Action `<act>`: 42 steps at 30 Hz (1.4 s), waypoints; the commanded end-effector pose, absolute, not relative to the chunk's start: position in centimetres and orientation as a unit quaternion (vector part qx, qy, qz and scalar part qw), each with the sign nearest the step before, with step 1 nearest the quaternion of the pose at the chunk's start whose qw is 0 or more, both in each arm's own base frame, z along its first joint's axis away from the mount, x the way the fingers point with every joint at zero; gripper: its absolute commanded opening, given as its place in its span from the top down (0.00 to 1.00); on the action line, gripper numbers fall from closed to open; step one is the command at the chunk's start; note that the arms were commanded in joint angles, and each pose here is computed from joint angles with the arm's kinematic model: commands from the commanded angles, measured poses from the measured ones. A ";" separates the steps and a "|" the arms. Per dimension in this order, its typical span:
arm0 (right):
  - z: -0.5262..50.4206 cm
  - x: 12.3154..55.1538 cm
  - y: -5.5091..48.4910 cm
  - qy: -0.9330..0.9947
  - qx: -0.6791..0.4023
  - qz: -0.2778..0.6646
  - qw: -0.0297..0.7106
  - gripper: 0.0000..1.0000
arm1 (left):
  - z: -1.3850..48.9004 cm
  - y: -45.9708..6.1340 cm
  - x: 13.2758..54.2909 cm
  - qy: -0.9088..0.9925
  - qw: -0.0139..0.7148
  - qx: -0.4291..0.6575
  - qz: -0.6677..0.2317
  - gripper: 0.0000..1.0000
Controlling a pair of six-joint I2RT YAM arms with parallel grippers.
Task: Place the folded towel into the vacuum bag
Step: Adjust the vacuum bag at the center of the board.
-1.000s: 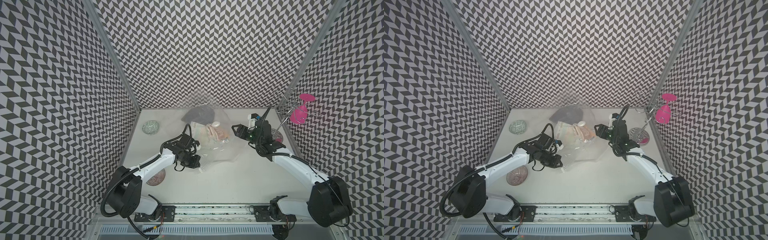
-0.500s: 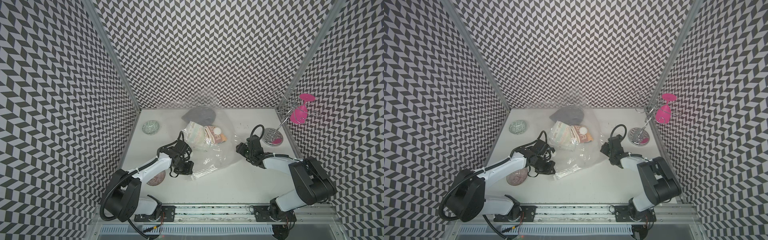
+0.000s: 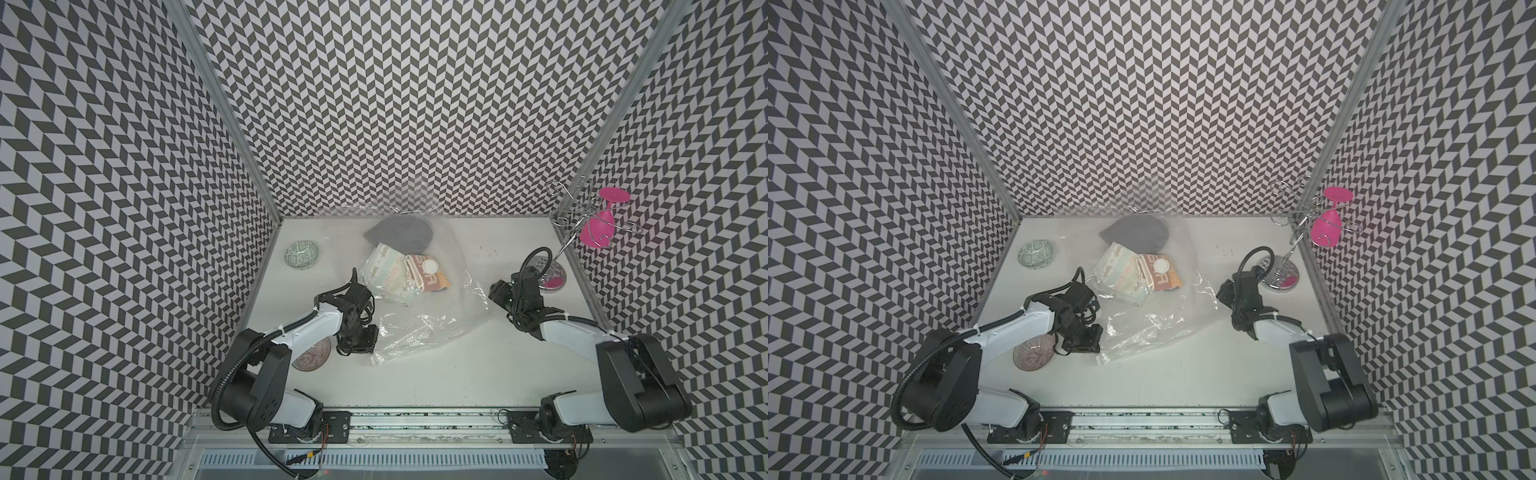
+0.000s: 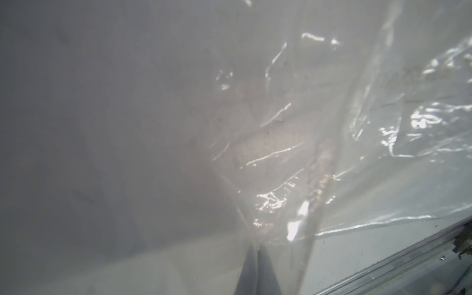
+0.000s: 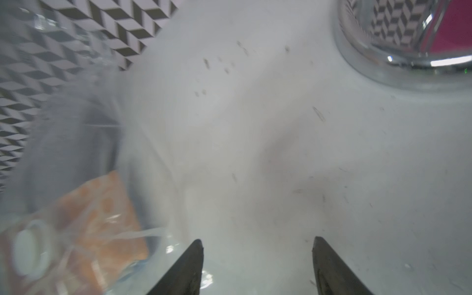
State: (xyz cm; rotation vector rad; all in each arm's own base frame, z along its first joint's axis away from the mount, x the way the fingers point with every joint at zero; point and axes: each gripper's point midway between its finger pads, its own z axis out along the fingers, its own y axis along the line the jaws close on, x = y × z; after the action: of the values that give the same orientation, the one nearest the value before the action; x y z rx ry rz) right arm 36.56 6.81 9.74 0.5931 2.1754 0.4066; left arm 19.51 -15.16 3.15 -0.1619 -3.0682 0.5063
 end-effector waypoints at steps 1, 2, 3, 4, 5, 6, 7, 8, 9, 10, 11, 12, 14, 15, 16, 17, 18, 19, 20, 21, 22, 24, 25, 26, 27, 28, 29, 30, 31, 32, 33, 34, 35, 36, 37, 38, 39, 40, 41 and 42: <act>17.3 36.8 9.7 0.838 0.145 0.199 0.487 0.35 | 3.4 -15.3 21.3 -0.987 -0.012 -0.059 0.149 1.00; 18.2 36.2 10.8 0.835 0.126 0.211 0.493 0.35 | 3.3 -15.3 21.3 -0.987 -0.011 -0.061 0.147 1.00; 18.6 35.7 12.0 0.833 0.107 0.226 0.493 0.35 | 3.3 -15.4 21.4 -0.987 -0.011 -0.061 0.147 1.00; 18.6 35.2 13.9 0.835 0.078 0.250 0.485 0.35 | 3.3 -15.3 21.6 -0.987 -0.012 -0.062 0.145 1.00; 18.3 34.5 16.2 0.838 0.040 0.282 0.465 0.36 | 3.3 -15.3 21.7 -0.988 -0.013 -0.063 0.143 1.00; 17.8 33.8 18.2 0.842 0.009 0.306 0.444 0.37 | 3.4 -15.3 21.8 -0.988 -0.015 -0.063 0.141 1.00; 17.0 32.8 20.6 0.844 -0.031 0.333 0.420 0.38 | 3.4 -15.2 21.9 -0.988 -0.017 -0.062 0.138 1.00; 16.2 31.7 22.8 0.843 -0.071 0.357 0.395 0.39 | 3.6 -15.2 22.0 -0.988 -0.020 -0.062 0.137 1.00; 15.3 30.8 24.6 0.844 -0.098 0.374 0.372 0.39 | 3.7 -15.2 22.1 -0.988 -0.023 -0.062 0.137 1.00; 14.4 29.7 26.2 0.842 -0.121 0.394 0.347 0.39 | 3.8 -15.2 22.1 -0.988 -0.024 -0.062 0.137 1.00; 13.5 28.5 27.6 0.839 -0.138 0.418 0.320 0.39 | 3.9 -15.2 22.2 -0.988 -0.027 -0.061 0.138 1.00; 12.7 27.8 28.4 0.837 -0.140 0.436 0.300 0.39 | 4.0 -15.2 22.1 -0.988 -0.027 -0.060 0.138 1.00; 10.0 27.0 28.5 0.851 -0.115 0.442 0.260 0.39 | 4.4 -15.2 22.3 -0.988 -0.033 -0.057 0.139 1.00; 8.6 27.1 28.0 0.865 -0.098 0.426 0.247 0.39 | 4.4 -15.1 22.3 -0.988 -0.034 -0.056 0.137 1.00; 6.7 27.8 26.9 0.887 -0.072 0.389 0.239 0.39 | 4.7 -14.9 22.3 -0.989 -0.037 -0.053 0.136 1.00; 5.1 28.2 25.7 0.906 -0.047 0.354 0.227 0.39 | 4.8 -14.7 22.3 -0.989 -0.040 -0.048 0.132 1.00; 4.0 28.6 24.4 0.917 -0.023 0.333 0.218 0.39 | 4.9 -14.5 22.2 -0.990 -0.040 -0.046 0.131 1.00; 2.8 28.9 22.8 0.928 0.011 0.310 0.209 0.39 | 5.0 -14.3 22.1 -0.990 -0.038 -0.042 0.131 1.00; 1.7 29.0 21.0 0.935 0.042 0.289 0.200 0.39 | 5.0 -14.2 21.7 -0.990 -0.031 -0.039 0.130 1.00; 0.7 29.0 19.1 0.942 0.076 0.265 0.192 0.39 | 4.9 -14.1 21.3 -0.991 -0.025 -0.038 0.129 1.00; -0.5 28.9 16.8 0.949 0.116 0.231 0.183 0.39 | 4.8 -13.9 20.8 -0.991 -0.017 -0.035 0.128 1.00; -2.0 28.6 13.5 0.951 0.170 0.189 0.174 0.38 | 4.3 -13.6 20.0 -0.992 -0.004 -0.031 0.126 1.00; -2.4 28.5 12.1 0.949 0.196 0.178 0.172 0.38 | 4.0 -13.4 19.7 -0.992 0.001 -0.028 0.124 1.00; -2.5 28.5 11.8 0.944 0.207 0.188 0.172 0.38 | 3.8 -13.3 19.5 -0.992 0.004 -0.026 0.123 1.00; -2.5 28.6 11.6 0.942 0.219 0.192 0.169 0.38 | 3.6 -13.2 19.5 -0.992 0.006 -0.025 0.122 1.00; -2.6 28.8 11.5 0.941 0.228 0.187 0.167 0.38 | 3.4 -13.1 19.5 -0.992 0.009 -0.023 0.120 1.00; -2.5 29.1 11.4 0.941 0.229 0.183 0.167 0.38 | 3.3 -13.0 19.6 -0.993 0.010 -0.022 0.118 1.00; -2.4 29.4 11.2 0.941 0.235 0.177 0.168 0.38 | 3.3 -13.1 19.8 -0.993 0.008 -0.022 0.117 1.00; -2.3 29.6 11.0 0.939 0.247 0.170 0.168 0.38 | 3.3 -13.3 20.1 -0.992 0.006 -0.025 0.121 1.00; -2.0 30.0 10.7 0.936 0.259 0.165 0.170 0.38 | 3.2 -13.6 20.3 -0.992 0.006 -0.027 0.126 1.00; -1.9 30.2 10.1 0.932 0.280 0.156 0.170 0.38 | 3.0 -14.0 20.3 -0.990 0.011 -0.033 0.133 1.00; -1.6 30.4 9.4 0.925 0.304 0.148 0.174 0.38 | 2.8 -14.2 20.5 -0.990 0.013 -0.036 0.134 1.00; -1.2 30.8 8.8 0.918 0.323 0.143 0.181 0.38 | 2.7 -14.6 20.7 -0.990 0.014 -0.043 0.135 1.00; -0.9 31.2 8.1 0.909 0.343 0.139 0.190 0.38 | 2.7 -15.4 20.8 -0.988 0.013 -0.059 0.145 1.00; -0.4 31.8 7.7 0.903 0.355 0.145 0.196 0.38 | 2.7 -16.4 21.0 -0.985 0.014 -0.076 0.155 1.00; 0.2 32.5 7.8 0.900 0.354 0.157 0.202 0.38 | 2.8 -17.4 21.1 -0.982 0.014 -0.093 0.162 1.00; 1.1 33.4 8.2 0.898 0.344 0.171 0.214 0.38 | 2.9 -18.4 21.4 -0.980 0.011 -0.109 0.166 1.00; 2.1 34.2 8.6 0.897 0.330 0.183 0.228 0.38 | 3.1 -19.3 21.6 -0.978 0.007 -0.125 0.169 1.00; 3.1 34.8 9.3 0.897 0.312 0.201 0.242 0.37 | 3.3 -20.0 21.9 -0.976 0.005 -0.136 0.172 1.00; 4.3 35.4 10.0 0.897 0.290 0.215 0.256 0.37 | 3.6 -20.9 22.3 -0.973 0.000 -0.145 0.182 1.00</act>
State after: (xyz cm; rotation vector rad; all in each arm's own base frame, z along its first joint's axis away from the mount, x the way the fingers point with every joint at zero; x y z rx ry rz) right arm 35.71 10.72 3.82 0.7993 2.4259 0.6433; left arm 20.54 -18.22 2.37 -0.3231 -3.0197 0.4729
